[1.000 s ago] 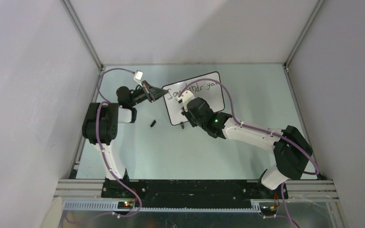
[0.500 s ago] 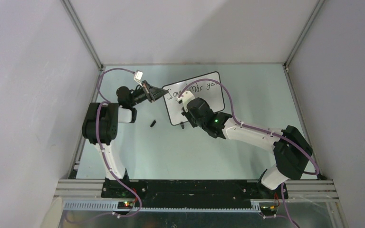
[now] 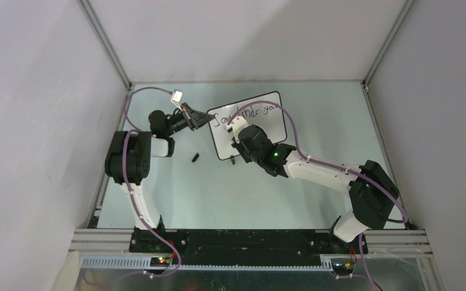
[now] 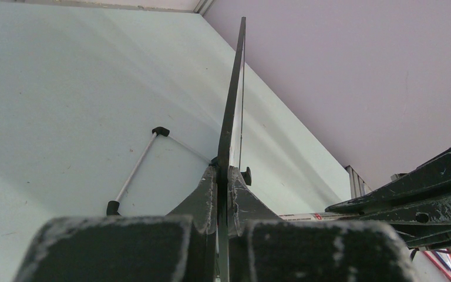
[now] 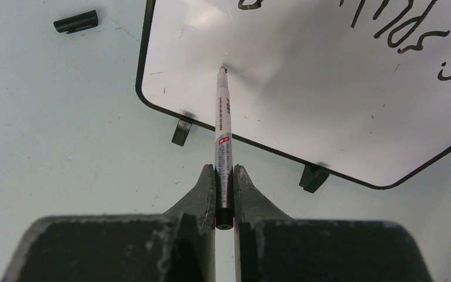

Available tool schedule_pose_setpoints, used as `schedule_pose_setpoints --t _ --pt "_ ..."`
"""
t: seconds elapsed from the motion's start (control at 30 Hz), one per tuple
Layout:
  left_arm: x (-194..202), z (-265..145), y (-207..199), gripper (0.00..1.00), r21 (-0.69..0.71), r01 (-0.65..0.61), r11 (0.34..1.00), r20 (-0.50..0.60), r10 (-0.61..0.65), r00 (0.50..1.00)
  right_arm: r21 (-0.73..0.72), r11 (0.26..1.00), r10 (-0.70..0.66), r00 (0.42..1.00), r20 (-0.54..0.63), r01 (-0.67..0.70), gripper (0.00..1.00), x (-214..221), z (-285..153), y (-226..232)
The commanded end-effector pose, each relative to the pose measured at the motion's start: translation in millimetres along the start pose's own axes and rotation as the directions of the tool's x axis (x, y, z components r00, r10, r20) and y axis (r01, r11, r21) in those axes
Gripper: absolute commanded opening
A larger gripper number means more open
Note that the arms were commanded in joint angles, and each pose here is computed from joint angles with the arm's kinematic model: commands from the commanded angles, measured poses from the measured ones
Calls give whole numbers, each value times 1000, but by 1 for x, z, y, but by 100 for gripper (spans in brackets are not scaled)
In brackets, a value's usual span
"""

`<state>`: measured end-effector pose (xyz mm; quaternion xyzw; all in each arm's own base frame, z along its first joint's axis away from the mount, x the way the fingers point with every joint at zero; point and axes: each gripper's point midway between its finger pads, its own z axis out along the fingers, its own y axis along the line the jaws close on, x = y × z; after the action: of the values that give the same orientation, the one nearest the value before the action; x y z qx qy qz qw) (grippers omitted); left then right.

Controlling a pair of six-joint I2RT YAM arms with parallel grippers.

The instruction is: Write a sentence on the whiteboard

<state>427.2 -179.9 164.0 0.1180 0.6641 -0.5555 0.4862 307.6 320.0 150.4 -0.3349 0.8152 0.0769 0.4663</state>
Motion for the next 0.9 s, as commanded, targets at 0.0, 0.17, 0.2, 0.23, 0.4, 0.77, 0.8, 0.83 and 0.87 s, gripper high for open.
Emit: schedule_pose_setpoints --t 0.0,0.17,0.2,0.23,0.4,0.77,0.8,0.83,0.87 --pt "-13 -4 -7 0 14 -91 996 26 91 996 9 1000 -8 1000 8 8 0 0 2 0" --pt "-13 -4 -7 0 15 -93 996 26 92 995 10 1000 -8 1000 6 8 0 0 3 0" --pt "-13 -4 -7 0 15 -93 996 26 93 995 10 1000 -9 1000 6 9 0 0 4 0" --pt "-13 -4 -7 0 15 -93 996 26 92 995 10 1000 -8 1000 6 8 0 0 4 0" --pt "-13 -4 -7 0 15 -92 996 25 91 995 9 1000 -11 1000 -4 11 0 3 6 1" --pt "-13 -4 -6 0 14 -91 996 26 91 996 21 1000 -9 1000 -9 10 0 3 7 -1" --pt "-13 -4 -7 0 14 -92 996 25 91 996 22 1000 -10 1000 -9 10 0 3 7 -1" --pt "-13 -4 -7 0 14 -91 996 25 90 996 24 1000 -7 1000 -7 7 0 2 7 -2" --pt "-13 -4 -7 0 14 -91 996 25 90 996 27 1000 -6 1000 -8 6 0 3 6 -2"
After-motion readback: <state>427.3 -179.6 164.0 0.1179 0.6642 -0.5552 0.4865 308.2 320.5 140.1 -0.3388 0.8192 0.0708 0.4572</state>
